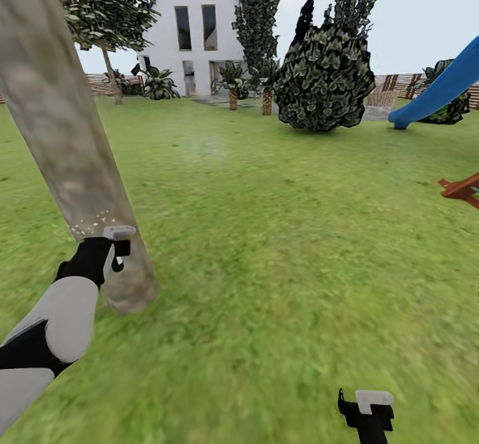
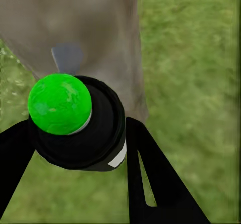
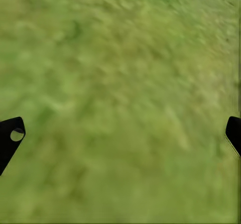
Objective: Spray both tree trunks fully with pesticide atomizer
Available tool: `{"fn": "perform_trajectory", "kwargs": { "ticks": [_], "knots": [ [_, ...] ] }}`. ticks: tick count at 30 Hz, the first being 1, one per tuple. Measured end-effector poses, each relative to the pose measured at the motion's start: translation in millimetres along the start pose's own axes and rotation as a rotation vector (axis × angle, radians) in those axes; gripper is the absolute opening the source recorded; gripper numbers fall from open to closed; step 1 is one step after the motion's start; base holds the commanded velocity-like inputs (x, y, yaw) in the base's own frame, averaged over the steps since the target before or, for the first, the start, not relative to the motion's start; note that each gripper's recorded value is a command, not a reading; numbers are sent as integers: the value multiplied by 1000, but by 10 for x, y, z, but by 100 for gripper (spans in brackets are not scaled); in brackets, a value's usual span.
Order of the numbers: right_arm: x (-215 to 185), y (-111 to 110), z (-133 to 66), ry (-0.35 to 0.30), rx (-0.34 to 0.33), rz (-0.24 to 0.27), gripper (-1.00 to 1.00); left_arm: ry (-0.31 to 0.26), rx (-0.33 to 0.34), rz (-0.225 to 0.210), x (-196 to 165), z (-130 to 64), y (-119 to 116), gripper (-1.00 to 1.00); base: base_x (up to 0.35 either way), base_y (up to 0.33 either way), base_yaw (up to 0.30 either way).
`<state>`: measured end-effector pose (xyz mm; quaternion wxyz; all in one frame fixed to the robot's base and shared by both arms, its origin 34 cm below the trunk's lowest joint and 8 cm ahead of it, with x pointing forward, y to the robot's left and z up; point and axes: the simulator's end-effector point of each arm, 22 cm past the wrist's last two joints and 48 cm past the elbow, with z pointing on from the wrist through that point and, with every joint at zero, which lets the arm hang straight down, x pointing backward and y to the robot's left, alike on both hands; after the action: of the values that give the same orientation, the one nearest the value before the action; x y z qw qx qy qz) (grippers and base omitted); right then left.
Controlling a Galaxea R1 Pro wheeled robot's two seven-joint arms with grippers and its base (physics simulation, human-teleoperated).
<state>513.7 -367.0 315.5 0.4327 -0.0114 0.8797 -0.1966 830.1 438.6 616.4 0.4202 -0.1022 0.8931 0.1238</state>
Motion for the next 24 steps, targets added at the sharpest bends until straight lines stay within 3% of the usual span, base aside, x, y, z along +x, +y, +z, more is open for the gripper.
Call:
{"fn": "perform_trajectory", "kwargs": {
  "ticks": [2,4,8,16,21,24],
  "knots": [
    [0,3,-1,0,0,0,100,1,-18,0,7,9,123,-100,140,-245,0],
    [0,3,0,0,0,0,100,11,-56,5,86,34,392,-100,135,-247,54],
    [0,4,-1,0,-1,0,100,45,-100,18,361,79,707,-100,124,-250,243],
    [0,4,-1,0,-1,0,100,66,-69,20,502,107,498,-100,92,-263,272],
    [0,3,-1,0,0,0,100,73,-85,23,550,112,607,-100,93,-266,21],
    [0,3,-1,0,0,0,100,89,-72,31,667,126,510,-100,96,-266,1]
  ]
}}
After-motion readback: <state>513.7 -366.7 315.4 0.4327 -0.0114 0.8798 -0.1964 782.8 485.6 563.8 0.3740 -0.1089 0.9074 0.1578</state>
